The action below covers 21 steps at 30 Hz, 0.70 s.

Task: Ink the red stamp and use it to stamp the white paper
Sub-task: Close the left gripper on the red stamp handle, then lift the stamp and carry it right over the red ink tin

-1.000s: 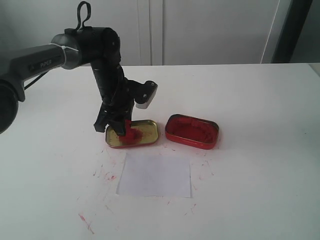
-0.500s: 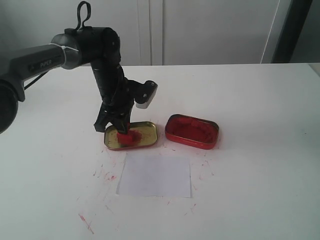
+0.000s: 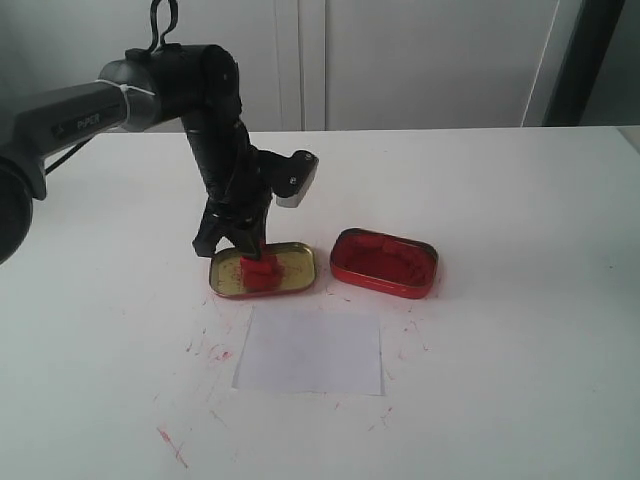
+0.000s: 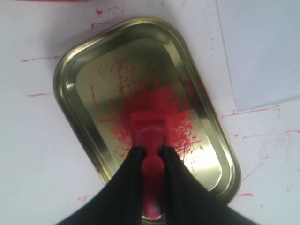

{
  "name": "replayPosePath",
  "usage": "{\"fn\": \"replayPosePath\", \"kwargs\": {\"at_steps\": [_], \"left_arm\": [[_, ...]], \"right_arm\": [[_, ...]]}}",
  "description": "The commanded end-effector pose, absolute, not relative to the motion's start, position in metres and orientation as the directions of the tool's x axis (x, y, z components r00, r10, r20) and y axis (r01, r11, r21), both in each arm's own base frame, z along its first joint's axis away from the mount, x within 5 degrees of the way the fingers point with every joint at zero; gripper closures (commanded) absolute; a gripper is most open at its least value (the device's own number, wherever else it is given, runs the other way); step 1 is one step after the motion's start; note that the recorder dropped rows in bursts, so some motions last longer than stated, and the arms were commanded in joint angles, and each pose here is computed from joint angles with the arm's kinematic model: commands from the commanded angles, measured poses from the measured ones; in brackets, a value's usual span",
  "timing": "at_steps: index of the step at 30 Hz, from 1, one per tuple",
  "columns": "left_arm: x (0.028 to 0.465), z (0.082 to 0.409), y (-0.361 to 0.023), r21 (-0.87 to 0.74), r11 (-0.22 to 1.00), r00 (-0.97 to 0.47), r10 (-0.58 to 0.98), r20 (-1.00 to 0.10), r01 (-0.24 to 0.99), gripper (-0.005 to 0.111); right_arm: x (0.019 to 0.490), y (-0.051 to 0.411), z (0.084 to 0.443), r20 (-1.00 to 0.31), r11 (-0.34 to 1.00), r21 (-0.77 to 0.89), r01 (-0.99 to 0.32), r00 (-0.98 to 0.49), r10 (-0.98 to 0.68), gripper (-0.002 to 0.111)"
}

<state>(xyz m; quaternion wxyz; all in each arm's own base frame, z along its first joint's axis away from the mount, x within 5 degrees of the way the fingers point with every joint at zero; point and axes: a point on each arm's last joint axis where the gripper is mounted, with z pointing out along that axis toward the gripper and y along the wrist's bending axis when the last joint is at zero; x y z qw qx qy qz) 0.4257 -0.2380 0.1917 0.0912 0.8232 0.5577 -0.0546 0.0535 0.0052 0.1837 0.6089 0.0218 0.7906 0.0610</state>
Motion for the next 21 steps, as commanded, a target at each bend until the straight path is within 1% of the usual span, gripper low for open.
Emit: {"fn": "replayPosePath", "kwargs": {"at_steps": [1, 5, 8, 10, 17, 21], "left_arm": [[0.415, 0.209, -0.242, 0.05, -0.364, 0.365, 0.896, -0.253, 0.93, 0.107], [0.411, 0.217, -0.247, 0.064, -0.354, 0.356, 0.887, -0.293, 0.933, 0.107], [0.411, 0.222, -0.255, 0.094, -0.263, 0.28, 0.909, -0.308, 0.96, 0.107], [0.41, 0.226, -0.261, 0.117, -0.224, 0.251, 0.914, -0.32, 0.967, 0.107], [0.398, 0.226, -0.285, 0.146, -0.245, 0.281, 0.903, -0.324, 0.958, 0.107], [0.394, 0.228, -0.299, 0.198, -0.229, 0.285, 0.897, -0.337, 0.953, 0.107]], "right_arm": [[0.054, 0.005, 0.183, -0.962, 0.991, 0.125, -0.042, -0.249, 0.111, 0.108], [0.054, 0.005, 0.183, -0.962, 0.991, 0.125, -0.042, -0.249, 0.111, 0.108], [0.054, 0.005, 0.183, -0.962, 0.991, 0.125, -0.042, -0.249, 0.111, 0.108], [0.054, 0.005, 0.183, -0.962, 0.991, 0.125, -0.042, -0.249, 0.111, 0.108], [0.054, 0.005, 0.183, -0.962, 0.991, 0.125, -0.042, -0.249, 0.111, 0.108], [0.054, 0.005, 0.183, -0.962, 0.991, 0.125, -0.042, -0.249, 0.111, 0.108]]}}
